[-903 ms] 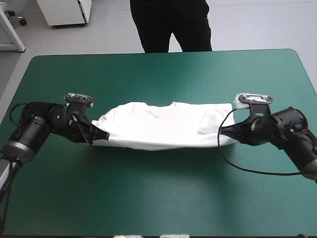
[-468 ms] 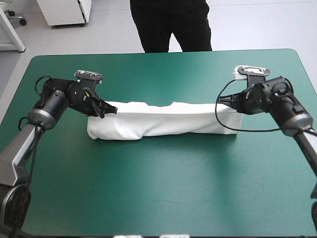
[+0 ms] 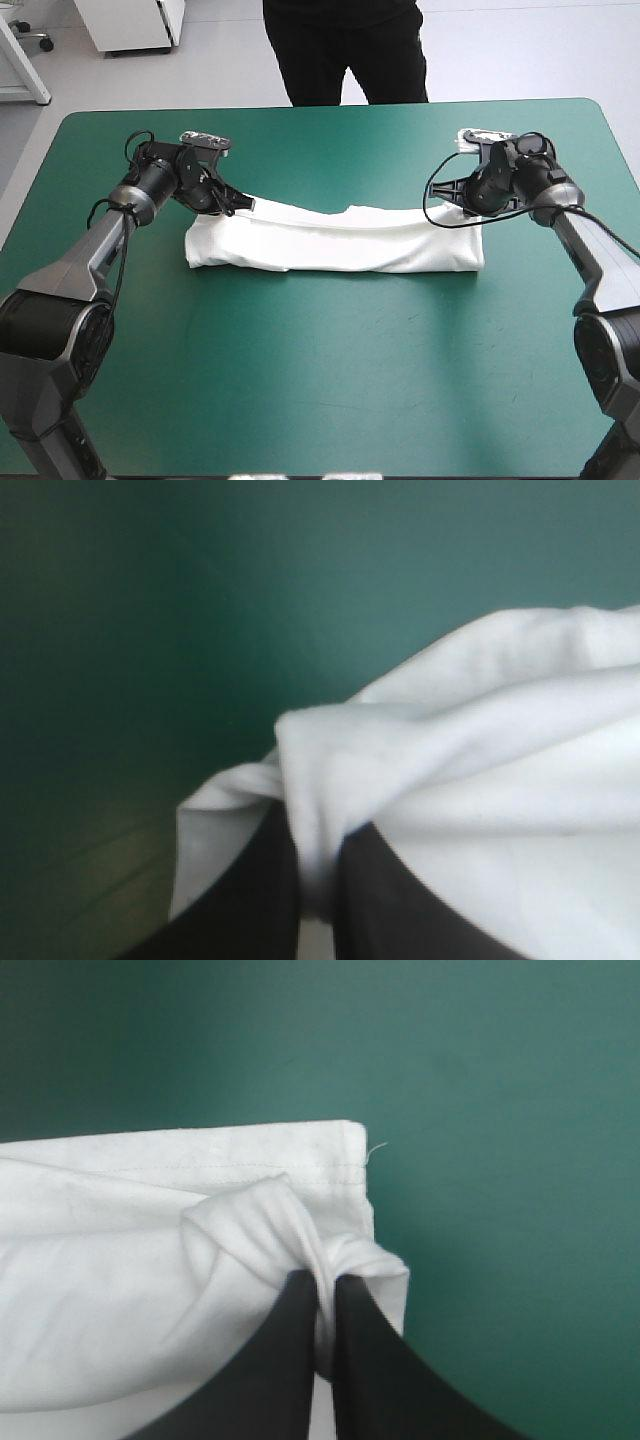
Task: Fold the cloth
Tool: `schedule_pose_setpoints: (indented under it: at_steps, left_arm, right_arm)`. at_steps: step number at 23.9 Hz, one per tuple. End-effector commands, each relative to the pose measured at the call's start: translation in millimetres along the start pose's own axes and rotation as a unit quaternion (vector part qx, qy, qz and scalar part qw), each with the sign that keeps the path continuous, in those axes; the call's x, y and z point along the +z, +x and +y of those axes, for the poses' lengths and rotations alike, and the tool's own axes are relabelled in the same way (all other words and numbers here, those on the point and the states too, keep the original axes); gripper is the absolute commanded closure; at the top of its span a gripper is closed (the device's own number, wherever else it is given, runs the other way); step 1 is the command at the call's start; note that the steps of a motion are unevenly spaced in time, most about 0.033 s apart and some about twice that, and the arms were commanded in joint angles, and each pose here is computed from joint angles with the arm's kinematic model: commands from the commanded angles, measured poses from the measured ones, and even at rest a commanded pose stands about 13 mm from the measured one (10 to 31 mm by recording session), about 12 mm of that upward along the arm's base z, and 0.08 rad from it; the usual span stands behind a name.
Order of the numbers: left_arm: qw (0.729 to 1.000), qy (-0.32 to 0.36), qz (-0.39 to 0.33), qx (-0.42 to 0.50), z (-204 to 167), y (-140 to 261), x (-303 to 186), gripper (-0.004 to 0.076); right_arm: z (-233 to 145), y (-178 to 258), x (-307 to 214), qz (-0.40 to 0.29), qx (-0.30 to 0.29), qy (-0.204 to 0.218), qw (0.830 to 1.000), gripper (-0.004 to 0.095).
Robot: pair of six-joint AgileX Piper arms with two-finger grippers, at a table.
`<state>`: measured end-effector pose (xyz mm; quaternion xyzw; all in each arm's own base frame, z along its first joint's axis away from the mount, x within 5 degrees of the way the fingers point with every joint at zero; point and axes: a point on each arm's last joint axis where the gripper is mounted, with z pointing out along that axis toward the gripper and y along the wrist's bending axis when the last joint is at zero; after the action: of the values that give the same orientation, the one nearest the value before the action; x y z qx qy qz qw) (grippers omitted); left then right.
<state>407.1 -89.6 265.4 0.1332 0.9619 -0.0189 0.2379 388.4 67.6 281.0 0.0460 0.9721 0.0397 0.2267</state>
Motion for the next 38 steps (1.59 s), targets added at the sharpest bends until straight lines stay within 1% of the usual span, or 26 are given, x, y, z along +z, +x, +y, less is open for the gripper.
schedule_pose_setpoints:
  at_steps: [1, 2, 3, 4, 7, 8, 9, 10, 11, 14, 16, 17, 18, 19, 20, 22, 24, 26, 29, 33, 38]
  left_arm:
    - [0.998, -0.003, -0.057, -0.005, 0.5, -14.4, -16.9, 0.0717]
    - [0.999, -0.003, -0.054, 0.003, 0.5, -14.0, -14.9, 0.0692]
    - [0.999, 0.0, -0.046, 0.013, -0.1, -12.9, -11.1, 0.0646]
    - [0.999, 0.002, -0.043, 0.019, -0.5, -12.2, -11.2, 0.0587]
    - [0.999, 0.008, -0.042, 0.014, -1.6, -12.6, -13.1, 0.0353]
    - [0.999, 0.009, -0.039, 0.015, -1.5, -14.9, -18.5, 0.0224]
    - [0.999, 0.009, -0.037, 0.015, -1.4, -16.3, -22.7, 0.0176]
    - [0.999, 0.006, -0.031, 0.018, -0.7, -19.7, -32.9, 0.0142]
    - [0.999, 0.002, -0.029, 0.021, 0.1, -20.4, -37.5, 0.0143]
    - [0.999, -0.001, -0.05, 0.022, 0.7, -25.1, -59.2, 0.0163]
    - [0.998, 0.002, -0.059, 0.02, 0.0, -26.2, -66.6, 0.0207]
    - [0.997, 0.016, -0.068, 0.011, -2.5, -26.6, -73.5, 0.0327]
    - [0.997, 0.037, -0.074, 0.002, -6.3, -26.9, -77.2, 0.0496]
    - [0.995, 0.06, -0.079, 0.003, -11.0, -27.3, -79.7, 0.0641]
    - [0.992, 0.094, -0.085, 0.013, -18.0, -28.2, -81.5, 0.0724]
    - [0.982, 0.158, -0.097, 0.017, -35.0, -30.1, -84.9, 0.0733]
    - [0.977, 0.185, -0.103, 0.032, -53.9, -30.8, -87.1, 0.0733]
    - [0.973, 0.193, -0.115, 0.056, -75.0, -31.5, -88.9, 0.0733]
    - [0.968, 0.204, -0.123, 0.077, -96.6, -31.8, -86.2, 0.0733]
    - [0.964, 0.214, -0.131, 0.088, -116.7, -32.6, -77.7, 0.0733]
    - [0.964, 0.225, -0.101, 0.101, -137.2, -28.5, -51.4, 0.0733]
  right_arm:
    - [-0.3, -12.1, -16.5, -0.044, -0.014, -0.007, 0.999, 0.0907]
    - [-0.3, -12.0, -14.2, -0.042, -0.017, -0.007, 0.999, 0.0883]
    - [-0.1, -11.7, -14.2, -0.04, -0.019, -0.008, 0.999, 0.0836]
    - [0.9, -11.2, -14.1, -0.038, -0.021, -0.013, 0.999, 0.0768]
    - [3.9, -10.2, -14.2, -0.032, -0.021, -0.03, 0.999, 0.0488]
    - [4.4, -8.1, -15.0, -0.022, -0.023, -0.033, 0.999, 0.0345]
    - [4.3, -7.4, -16.9, -0.02, -0.023, -0.033, 0.999, 0.03]
    - [4.3, -6.9, -23.5, -0.023, -0.023, -0.035, 0.999, 0.0287]
    - [3.8, -6.9, -27.9, -0.027, -0.024, -0.034, 0.999, 0.0296]
    - [2.7, -6.6, -50.4, -0.052, -0.027, -0.037, 0.998, 0.0346]
    - [2.2, -5.4, -61.8, -0.061, -0.027, -0.039, 0.997, 0.0364]
    - [1.4, -3.5, -72.5, -0.066, -0.027, -0.041, 0.997, 0.0374]
    - [1.0, -2.1, -79.2, -0.07, -0.027, -0.041, 0.996, 0.0374]
    - [0.6, -1.2, -84.0, -0.073, -0.028, -0.042, 0.996, 0.0374]
    - [0.2, 0.0, -89.2, -0.076, -0.028, -0.043, 0.996, 0.0374]
    - [-0.1, 1.0, -93.0, -0.077, -0.028, -0.043, 0.996, 0.0376]
    - [1.1, 3.2, -93.8, -0.067, -0.023, -0.051, 0.996, 0.0377]
    - [1.3, 3.8, -93.7, -0.063, -0.022, -0.052, 0.996, 0.0378]
    - [1.3, 3.8, -93.7, -0.063, -0.02, -0.053, 0.996, 0.0378]
    - [1.1, 3.9, -93.7, -0.063, -0.019, -0.052, 0.997, 0.0378]
    - [0.9, 4.2, -93.6, -0.061, -0.015, -0.051, 0.997, 0.0378]
